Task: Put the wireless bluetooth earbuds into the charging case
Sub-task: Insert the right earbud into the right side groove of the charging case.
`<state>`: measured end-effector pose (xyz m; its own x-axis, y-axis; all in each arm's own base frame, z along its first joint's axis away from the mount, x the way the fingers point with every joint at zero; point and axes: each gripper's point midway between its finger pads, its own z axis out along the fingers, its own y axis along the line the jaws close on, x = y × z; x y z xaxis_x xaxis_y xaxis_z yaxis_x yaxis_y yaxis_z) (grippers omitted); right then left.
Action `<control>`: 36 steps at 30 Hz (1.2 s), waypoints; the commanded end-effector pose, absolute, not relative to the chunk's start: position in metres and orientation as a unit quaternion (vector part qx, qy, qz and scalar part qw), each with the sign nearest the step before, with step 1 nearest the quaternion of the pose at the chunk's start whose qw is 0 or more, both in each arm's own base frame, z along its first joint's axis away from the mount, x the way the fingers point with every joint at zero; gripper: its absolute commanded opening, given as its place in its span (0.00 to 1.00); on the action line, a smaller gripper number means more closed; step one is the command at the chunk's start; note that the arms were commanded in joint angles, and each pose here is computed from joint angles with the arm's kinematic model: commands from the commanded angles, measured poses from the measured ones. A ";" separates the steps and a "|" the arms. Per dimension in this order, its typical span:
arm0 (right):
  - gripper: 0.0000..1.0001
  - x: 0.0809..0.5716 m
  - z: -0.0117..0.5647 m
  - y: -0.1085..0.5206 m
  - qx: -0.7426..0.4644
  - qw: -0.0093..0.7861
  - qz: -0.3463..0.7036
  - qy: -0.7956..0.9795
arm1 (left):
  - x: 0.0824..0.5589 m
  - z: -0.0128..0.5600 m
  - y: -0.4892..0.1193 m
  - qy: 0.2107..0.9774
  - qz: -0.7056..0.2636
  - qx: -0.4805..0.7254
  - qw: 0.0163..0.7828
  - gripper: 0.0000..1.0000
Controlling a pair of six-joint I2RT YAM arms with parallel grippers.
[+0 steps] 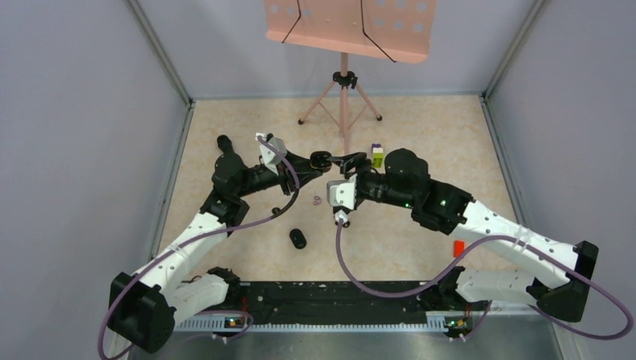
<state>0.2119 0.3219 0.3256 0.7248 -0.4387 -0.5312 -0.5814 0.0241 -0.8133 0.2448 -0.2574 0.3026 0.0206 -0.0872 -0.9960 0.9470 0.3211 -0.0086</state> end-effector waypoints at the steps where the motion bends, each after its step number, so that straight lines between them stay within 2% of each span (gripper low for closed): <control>1: 0.61 0.202 0.368 0.318 -0.628 0.632 0.127 0.436 | 0.245 0.314 -0.256 0.526 -0.421 0.397 0.624 0.00; 7: 0.63 0.211 0.379 0.314 -0.550 0.647 0.160 0.503 | 0.246 0.312 -0.258 0.527 -0.420 0.405 0.618 0.00; 10: 0.73 0.216 0.383 0.317 -0.517 0.648 0.185 0.528 | 0.246 0.310 -0.259 0.528 -0.420 0.408 0.615 0.00; 11: 0.78 0.219 0.387 0.318 -0.490 0.643 0.204 0.552 | 0.245 0.310 -0.259 0.527 -0.421 0.411 0.613 0.00; 16: 0.82 0.258 0.397 0.310 -0.374 0.578 0.289 0.666 | 0.243 0.312 -0.259 0.522 -0.419 0.423 0.611 0.00; 28: 0.92 0.248 0.369 0.333 -0.386 0.482 0.377 0.690 | 0.240 0.314 -0.259 0.520 -0.418 0.428 0.610 0.00; 36: 0.92 0.258 0.340 0.329 -0.367 0.453 0.363 0.727 | 0.239 0.319 -0.258 0.516 -0.417 0.428 0.613 0.00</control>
